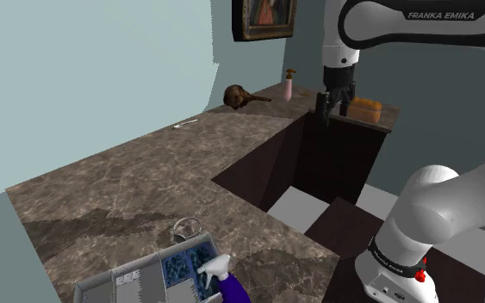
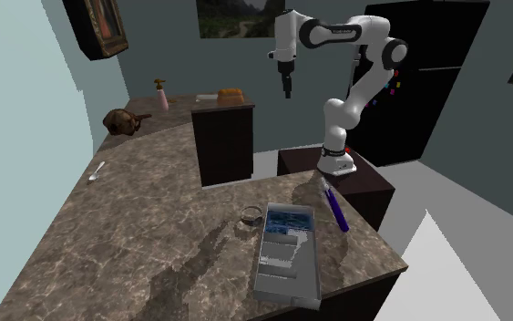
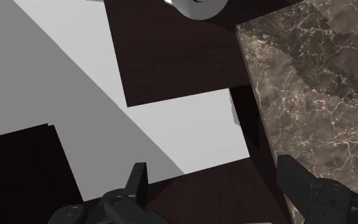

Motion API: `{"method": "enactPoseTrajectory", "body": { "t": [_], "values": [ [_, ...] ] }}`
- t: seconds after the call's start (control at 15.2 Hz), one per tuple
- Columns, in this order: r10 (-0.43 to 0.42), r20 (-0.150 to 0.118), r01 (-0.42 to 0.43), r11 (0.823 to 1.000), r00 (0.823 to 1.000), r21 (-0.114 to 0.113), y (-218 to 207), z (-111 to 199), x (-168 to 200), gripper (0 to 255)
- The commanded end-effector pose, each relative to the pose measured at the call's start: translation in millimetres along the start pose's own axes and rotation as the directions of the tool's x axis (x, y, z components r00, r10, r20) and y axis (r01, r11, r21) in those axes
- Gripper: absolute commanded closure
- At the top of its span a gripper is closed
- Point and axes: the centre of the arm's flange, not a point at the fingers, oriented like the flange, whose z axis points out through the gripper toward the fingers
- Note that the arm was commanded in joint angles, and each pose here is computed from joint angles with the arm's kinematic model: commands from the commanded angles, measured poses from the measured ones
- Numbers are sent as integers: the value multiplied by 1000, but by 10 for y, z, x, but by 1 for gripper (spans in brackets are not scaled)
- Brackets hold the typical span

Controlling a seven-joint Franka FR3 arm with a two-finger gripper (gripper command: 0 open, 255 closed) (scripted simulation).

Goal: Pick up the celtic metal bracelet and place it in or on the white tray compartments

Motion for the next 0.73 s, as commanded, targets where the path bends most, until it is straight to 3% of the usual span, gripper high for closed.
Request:
{"method": "enactPoseTrajectory", "body": {
  "t": [0.0, 0.66],
  "values": [
    [0, 0, 0, 1000, 1000, 0, 0, 0, 0, 0],
    [-23, -14, 23, 999, 1000, 33, -924, 712, 513, 0]
  ]
}}
